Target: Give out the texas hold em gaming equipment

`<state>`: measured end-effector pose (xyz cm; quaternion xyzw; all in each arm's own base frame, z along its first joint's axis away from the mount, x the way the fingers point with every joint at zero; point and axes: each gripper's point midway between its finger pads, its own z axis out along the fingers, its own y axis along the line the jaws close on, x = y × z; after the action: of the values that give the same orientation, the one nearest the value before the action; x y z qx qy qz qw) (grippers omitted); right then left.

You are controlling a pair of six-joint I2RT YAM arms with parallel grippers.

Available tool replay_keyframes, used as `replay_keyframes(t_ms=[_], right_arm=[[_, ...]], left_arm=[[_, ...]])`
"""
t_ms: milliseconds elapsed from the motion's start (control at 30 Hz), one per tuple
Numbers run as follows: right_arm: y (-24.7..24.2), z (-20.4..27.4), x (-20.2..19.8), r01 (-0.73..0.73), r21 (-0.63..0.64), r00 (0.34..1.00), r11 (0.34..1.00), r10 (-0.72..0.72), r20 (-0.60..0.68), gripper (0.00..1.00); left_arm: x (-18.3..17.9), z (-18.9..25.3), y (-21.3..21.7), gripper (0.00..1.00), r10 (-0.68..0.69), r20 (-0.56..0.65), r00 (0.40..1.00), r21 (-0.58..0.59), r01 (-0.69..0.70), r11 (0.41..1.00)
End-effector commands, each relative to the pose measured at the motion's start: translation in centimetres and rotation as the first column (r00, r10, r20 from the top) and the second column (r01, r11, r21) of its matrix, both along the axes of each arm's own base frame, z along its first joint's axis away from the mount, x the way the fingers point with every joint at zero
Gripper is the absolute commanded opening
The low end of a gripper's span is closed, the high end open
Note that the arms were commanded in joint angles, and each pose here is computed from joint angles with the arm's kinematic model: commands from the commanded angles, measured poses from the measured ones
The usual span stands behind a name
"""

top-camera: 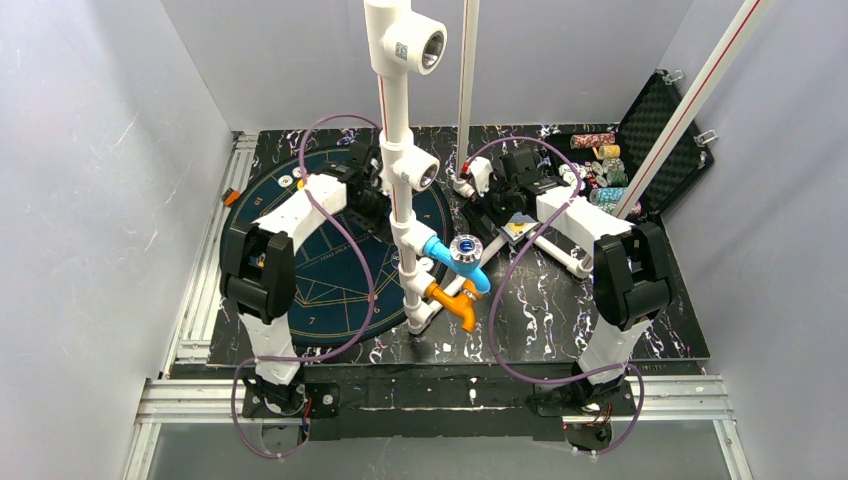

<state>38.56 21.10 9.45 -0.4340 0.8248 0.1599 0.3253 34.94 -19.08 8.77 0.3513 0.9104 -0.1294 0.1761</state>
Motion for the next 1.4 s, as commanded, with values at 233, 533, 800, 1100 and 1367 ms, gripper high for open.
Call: replay_keyframes(t_ms=[233, 533, 800, 1100, 1367], right_arm=[[0.1, 1.7, -0.1, -0.014, 0.023, 0.999, 1.000, 0.013, 0.047, 1.00], [0.1, 1.1, 0.0, -0.008, 0.017, 1.000, 1.000, 0.008, 0.030, 1.00], [0.1, 0.8, 0.1, -0.006, 0.010, 1.000, 1.000, 0.006, 0.023, 1.00], [0.1, 0.5, 0.2, -0.006, 0.006, 1.000, 1.000, 0.006, 0.016, 1.00], [0.0, 0.5, 0.1, -0.004, 0.005, 1.000, 1.000, 0.004, 0.015, 1.00]], left_arm=[[5.3, -2.1, 3.1, 0.78, 0.050, 0.060, 0.997, 0.046, -0.053, 0.998], [5.0, -4.3, 1.7, 0.72, -0.025, 0.021, 0.999, -0.001, 0.025, 1.000], [5.1, -5.7, 1.6, 0.66, -0.035, 0.003, 0.999, 0.020, 0.035, 0.999], [4.5, -5.4, 1.2, 0.50, -0.051, 0.002, 0.999, 0.008, 0.051, 0.999], [3.5, -5.6, 0.4, 0.54, -0.098, 0.013, 0.995, 0.027, 0.097, 0.995]])
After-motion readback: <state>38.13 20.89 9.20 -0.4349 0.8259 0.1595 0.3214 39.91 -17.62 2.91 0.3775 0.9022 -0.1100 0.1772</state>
